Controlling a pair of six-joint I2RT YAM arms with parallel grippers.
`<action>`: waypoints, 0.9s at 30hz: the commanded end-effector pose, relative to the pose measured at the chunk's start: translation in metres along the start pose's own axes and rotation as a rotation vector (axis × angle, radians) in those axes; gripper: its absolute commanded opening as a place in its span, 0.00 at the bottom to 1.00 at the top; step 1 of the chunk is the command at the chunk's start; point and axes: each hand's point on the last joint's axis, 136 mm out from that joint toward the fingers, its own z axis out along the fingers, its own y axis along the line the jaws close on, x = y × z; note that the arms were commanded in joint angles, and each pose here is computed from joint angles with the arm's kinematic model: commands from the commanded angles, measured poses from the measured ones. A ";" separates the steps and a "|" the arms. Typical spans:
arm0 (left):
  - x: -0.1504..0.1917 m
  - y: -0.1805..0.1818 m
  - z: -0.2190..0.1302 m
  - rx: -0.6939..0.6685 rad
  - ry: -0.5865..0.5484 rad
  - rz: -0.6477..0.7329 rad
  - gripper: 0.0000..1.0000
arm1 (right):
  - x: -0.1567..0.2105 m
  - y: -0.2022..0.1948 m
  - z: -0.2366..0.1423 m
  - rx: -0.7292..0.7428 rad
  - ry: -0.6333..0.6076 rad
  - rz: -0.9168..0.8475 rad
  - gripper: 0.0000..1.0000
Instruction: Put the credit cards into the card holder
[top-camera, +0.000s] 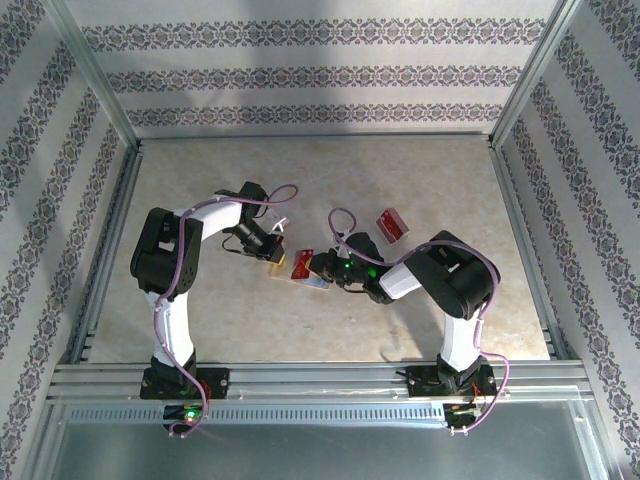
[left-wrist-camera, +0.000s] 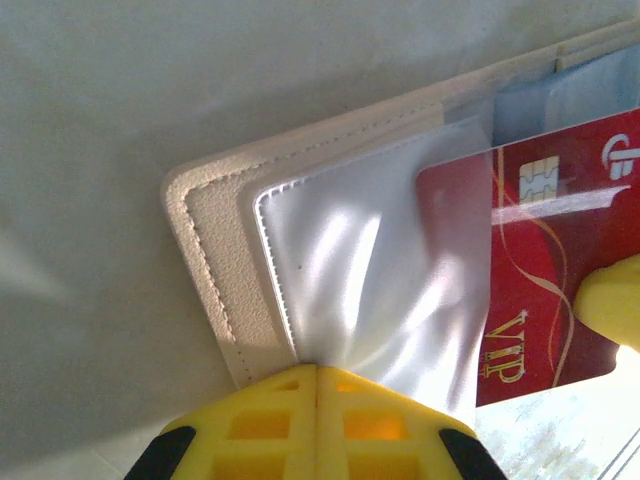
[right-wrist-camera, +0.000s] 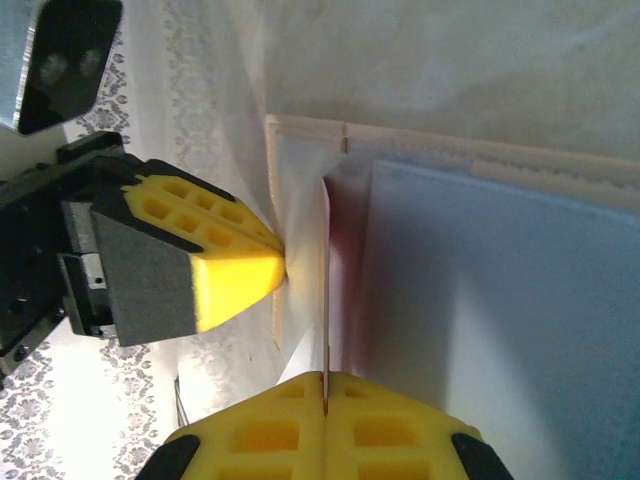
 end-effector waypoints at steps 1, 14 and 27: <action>0.014 0.002 0.002 -0.016 0.043 -0.001 0.00 | -0.009 -0.003 0.000 -0.010 -0.041 -0.019 0.00; 0.013 0.000 0.001 -0.013 0.042 -0.006 0.00 | 0.000 -0.011 0.012 -0.010 -0.045 0.012 0.00; 0.012 -0.002 -0.004 -0.016 0.023 -0.002 0.00 | 0.011 -0.017 0.019 0.071 -0.003 0.003 0.03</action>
